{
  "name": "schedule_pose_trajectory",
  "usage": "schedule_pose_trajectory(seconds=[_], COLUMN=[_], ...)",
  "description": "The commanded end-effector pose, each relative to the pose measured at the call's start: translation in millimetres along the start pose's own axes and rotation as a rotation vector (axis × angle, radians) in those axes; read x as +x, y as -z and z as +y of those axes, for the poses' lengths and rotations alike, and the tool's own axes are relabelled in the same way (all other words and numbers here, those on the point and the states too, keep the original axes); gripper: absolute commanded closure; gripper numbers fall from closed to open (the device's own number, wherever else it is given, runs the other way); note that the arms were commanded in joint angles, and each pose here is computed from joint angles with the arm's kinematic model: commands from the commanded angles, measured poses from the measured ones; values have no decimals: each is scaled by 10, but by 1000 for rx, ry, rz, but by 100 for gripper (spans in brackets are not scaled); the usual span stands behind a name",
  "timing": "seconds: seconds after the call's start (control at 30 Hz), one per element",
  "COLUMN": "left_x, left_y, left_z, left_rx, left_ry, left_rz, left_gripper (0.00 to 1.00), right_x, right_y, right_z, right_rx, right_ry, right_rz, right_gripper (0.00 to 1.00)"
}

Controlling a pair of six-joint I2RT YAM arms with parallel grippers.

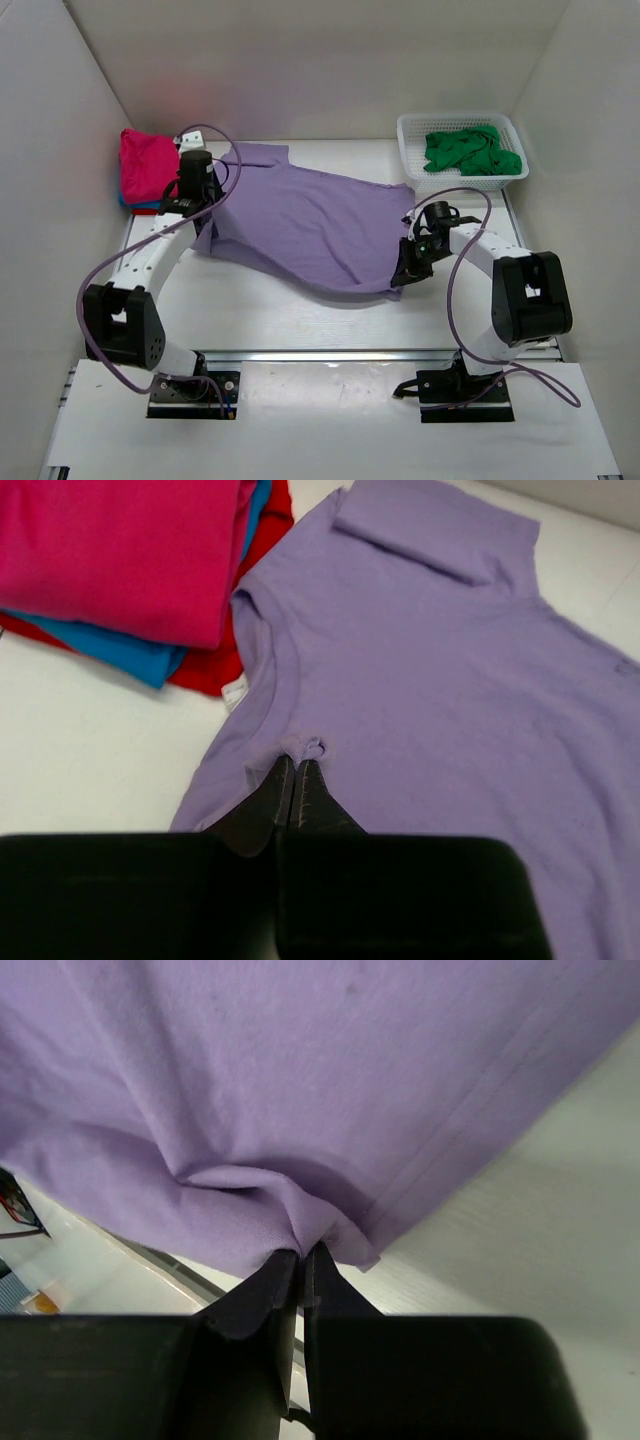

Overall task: Fold and stack the t-shirts
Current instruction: Grap the side of the flattened tshirt closest away from the robot with both arms, then fold the flattened tshirt in 1/3 of the way

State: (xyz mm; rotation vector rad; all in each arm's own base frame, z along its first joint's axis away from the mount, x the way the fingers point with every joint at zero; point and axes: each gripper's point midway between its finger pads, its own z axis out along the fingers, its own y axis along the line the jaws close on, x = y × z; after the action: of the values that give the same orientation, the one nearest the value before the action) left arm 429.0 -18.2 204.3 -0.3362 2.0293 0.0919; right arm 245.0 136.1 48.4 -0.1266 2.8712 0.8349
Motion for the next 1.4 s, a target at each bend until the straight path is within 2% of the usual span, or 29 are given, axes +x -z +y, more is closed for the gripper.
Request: schedule_pose_trajectory(seconds=[0.0, 0.3, 0.33, 0.53, 0.6, 0.97, 1.03, 1.07, 1.1, 1.13, 1.17, 1.2, 1.3, 1.37], left_x=[-411, -598, -510, -533, -609, -473, -490, -515, -546, -530, -570, -596, -668, -502], left_y=[-40, -322, -392, -581, -587, -803, -877, -947, -973, -977, -979, -943, -778, -619], left_z=[-151, -262, -270, -228, -209, -181, -212, -217, -268, -250, -264, -218, -21, 110], left_rx=[50, 51, 51, 16, 7, -16, -13, -16, -11, -17, -14, -19, -36, -59], left_ry=[44, 56, 50, 49, 58, 33, 2, -6, -11, -9, -9, -2, -2, -63], left_rz=[-97, -130, -106, -104, -121, -117, -116, -122, -121, -108, -113, -114, -112, -36], left_gripper=[100, 100, 100, 100, 100, 99, 81, 66, 56, 52, 41, 35, 23, 26], right_x=[-161, -328, -324, -377, -427, -683, -726, -768, -813, -826, -860, -914, -945, -916], right_y=[54, 64, 55, 83, 101, 85, 67, 95, 103, 126, 162, 215, 407, 534], right_z=[-7, -94, -100, -164, -172, -207, -230, -248, -261, -280, -297, -294, -320, -319], right_rx=[-2, 8, 9, 17, 15, 32, 53, 81, 104, 123, 146, 167, 219, 253], right_ry=[35, 24, 18, 7, 9, 12, 11, 6, 10, 3, -9, -5, -33, -58], right_rz=[-21, -39, -29, -29, -41, -85, -98, -113, -129, -140, -162, -199, -276, -314], right_gripper=[100, 100, 100, 100, 100, 99, 91, 80, 72, 69, 61, 55, 37, 36])
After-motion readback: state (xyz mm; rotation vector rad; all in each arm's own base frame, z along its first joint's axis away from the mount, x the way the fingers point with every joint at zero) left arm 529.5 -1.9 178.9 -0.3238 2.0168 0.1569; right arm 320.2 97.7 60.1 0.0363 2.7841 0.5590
